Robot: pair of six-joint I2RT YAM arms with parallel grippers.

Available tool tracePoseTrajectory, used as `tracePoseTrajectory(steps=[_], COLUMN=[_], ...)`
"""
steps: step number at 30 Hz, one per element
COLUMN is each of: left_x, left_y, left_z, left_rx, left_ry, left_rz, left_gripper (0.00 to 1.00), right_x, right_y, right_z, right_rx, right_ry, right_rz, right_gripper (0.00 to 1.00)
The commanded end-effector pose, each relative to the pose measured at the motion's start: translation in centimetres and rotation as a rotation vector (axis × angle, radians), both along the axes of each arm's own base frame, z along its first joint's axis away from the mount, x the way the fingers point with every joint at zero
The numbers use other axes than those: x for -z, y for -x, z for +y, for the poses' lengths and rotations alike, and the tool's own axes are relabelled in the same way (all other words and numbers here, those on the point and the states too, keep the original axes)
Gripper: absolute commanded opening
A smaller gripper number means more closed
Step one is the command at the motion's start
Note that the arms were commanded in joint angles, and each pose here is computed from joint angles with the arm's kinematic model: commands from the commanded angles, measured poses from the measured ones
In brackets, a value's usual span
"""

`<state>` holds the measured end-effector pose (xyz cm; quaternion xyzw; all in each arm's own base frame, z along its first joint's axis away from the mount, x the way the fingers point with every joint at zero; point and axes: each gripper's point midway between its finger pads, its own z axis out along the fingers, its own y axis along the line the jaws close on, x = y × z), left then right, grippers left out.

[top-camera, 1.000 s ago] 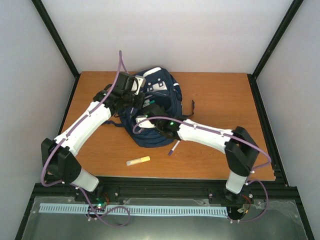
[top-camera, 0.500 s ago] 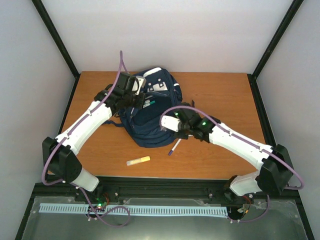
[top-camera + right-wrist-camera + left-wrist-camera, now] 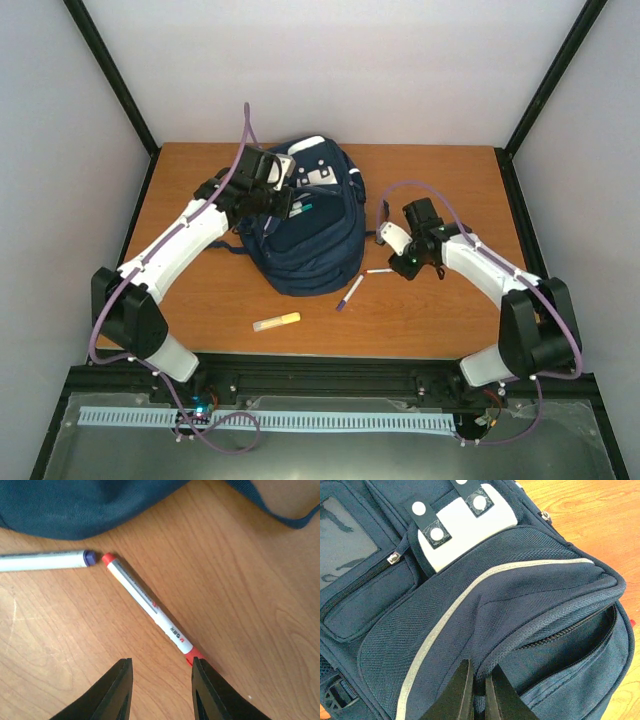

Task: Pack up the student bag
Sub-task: Adjust the stationery at the center of the board.

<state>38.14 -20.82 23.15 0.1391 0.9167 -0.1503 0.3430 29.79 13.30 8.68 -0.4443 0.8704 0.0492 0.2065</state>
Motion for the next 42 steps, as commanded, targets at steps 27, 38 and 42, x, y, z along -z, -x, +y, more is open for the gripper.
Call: tracePoseTrajectory(steps=[27, 38, 42], left_x=[-3.1, -3.0, -3.1], left_y=[-1.2, -1.1, -1.1], left_z=[-0.5, -0.7, -0.5], left_rx=[-0.024, -0.019, -0.022], left_ry=[0.096, 0.099, 0.099], left_rz=[-0.049, -0.044, -0.046], left_gripper=[0.01, 0.01, 0.01], right_x=[6.9, 4.9, 3.9], right_y=[-1.7, 1.4, 3.1], right_z=[-1.1, -3.7, -4.2], right_rx=[-0.007, 0.144, 0.143], right_ry=[0.192, 0.249, 0.245], right_rz=[0.238, 0.261, 0.265], right_gripper=[0.26, 0.05, 0.03])
